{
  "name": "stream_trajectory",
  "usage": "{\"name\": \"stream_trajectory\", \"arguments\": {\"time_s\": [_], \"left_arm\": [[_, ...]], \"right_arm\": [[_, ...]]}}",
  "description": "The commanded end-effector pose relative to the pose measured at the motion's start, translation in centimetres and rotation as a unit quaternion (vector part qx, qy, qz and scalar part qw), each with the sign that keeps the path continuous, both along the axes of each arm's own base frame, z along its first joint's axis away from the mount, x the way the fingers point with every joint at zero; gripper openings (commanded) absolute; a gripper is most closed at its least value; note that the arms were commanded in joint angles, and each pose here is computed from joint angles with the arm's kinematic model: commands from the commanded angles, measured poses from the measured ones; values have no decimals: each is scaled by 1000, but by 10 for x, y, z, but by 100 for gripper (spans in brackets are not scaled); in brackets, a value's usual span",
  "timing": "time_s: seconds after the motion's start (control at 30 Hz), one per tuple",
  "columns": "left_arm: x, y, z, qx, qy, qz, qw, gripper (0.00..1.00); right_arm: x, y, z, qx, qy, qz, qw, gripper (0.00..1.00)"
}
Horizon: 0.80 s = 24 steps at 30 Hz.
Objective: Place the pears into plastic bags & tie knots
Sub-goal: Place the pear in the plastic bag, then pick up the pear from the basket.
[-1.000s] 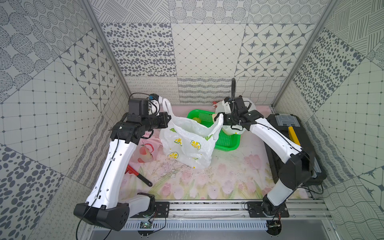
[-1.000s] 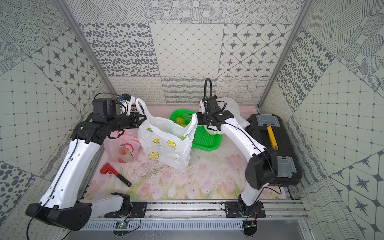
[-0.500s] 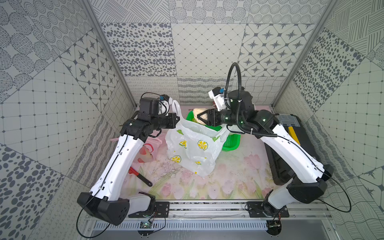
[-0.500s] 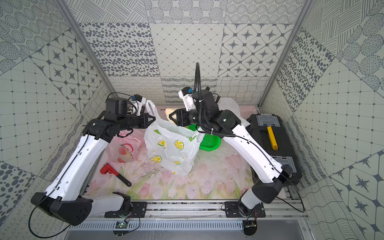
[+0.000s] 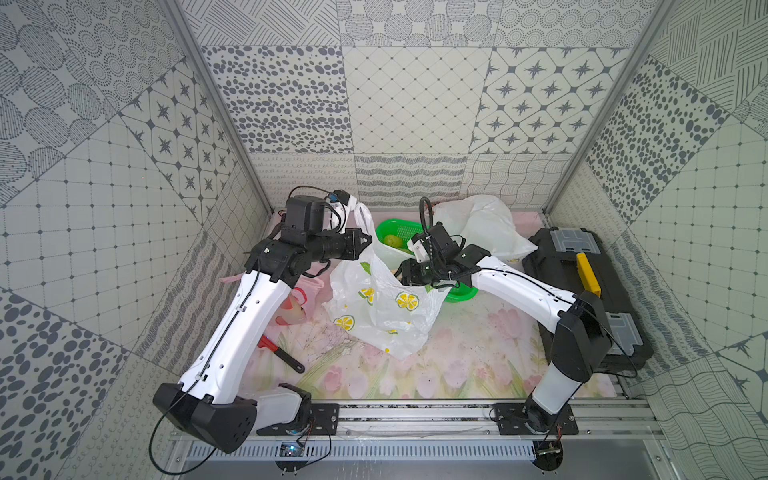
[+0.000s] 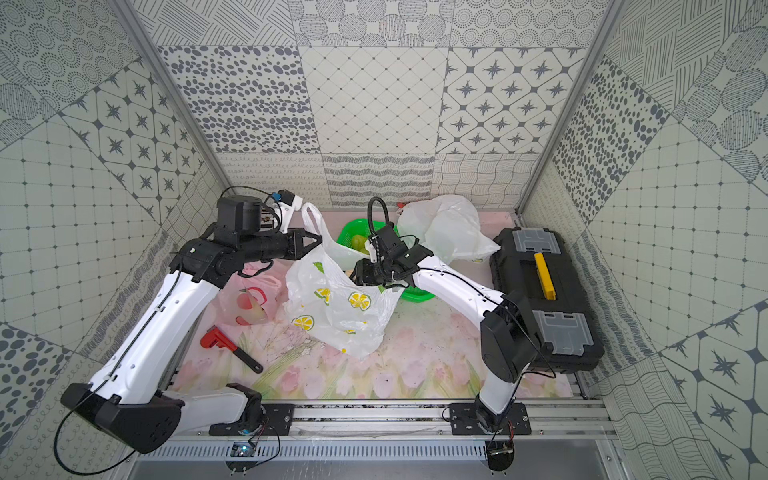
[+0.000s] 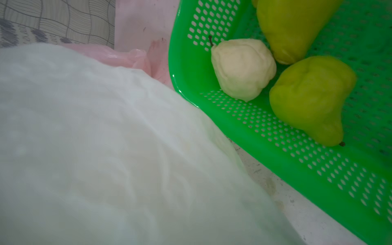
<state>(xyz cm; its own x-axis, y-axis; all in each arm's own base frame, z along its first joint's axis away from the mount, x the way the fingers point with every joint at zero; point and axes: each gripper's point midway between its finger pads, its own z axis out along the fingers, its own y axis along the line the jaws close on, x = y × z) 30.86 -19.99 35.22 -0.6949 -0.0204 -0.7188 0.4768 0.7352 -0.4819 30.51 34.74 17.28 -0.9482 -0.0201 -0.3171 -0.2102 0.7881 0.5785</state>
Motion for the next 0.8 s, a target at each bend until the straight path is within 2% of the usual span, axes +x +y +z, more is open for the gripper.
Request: {"name": "stream_trajectory", "arguments": {"time_s": [0.0, 0.1, 0.2, 0.33, 0.43, 0.6, 0.7, 0.77], "left_arm": [[0, -16, 2, -27, 0, -22, 999, 0], [2, -8, -8, -11, 6, 1, 1000, 0], [4, -1, -21, 6, 16, 21, 1000, 0], [6, 1, -36, 7, 35, 33, 999, 0], [10, 9, -50, 17, 47, 55, 997, 0], [14, 37, -80, 35, 84, 110, 990, 0], [19, 52, -82, 36, 84, 135, 987, 0], [23, 60, -80, 44, 79, 148, 985, 0]], "right_arm": [[2, 8, -21, -56, -30, -19, 998, 41], [-2, 5, -46, -120, -35, -7, 992, 55], [-1, 4, -49, -119, -45, -10, 992, 66], [-8, 14, -23, -91, -70, 42, 993, 82], [-17, 14, 14, -78, -85, 78, 990, 89], [-21, -3, 97, -13, -130, 77, 988, 87], [-3, -18, 164, 64, -174, 40, 982, 81], [15, -36, 199, 109, -199, 3, 974, 73]]}}
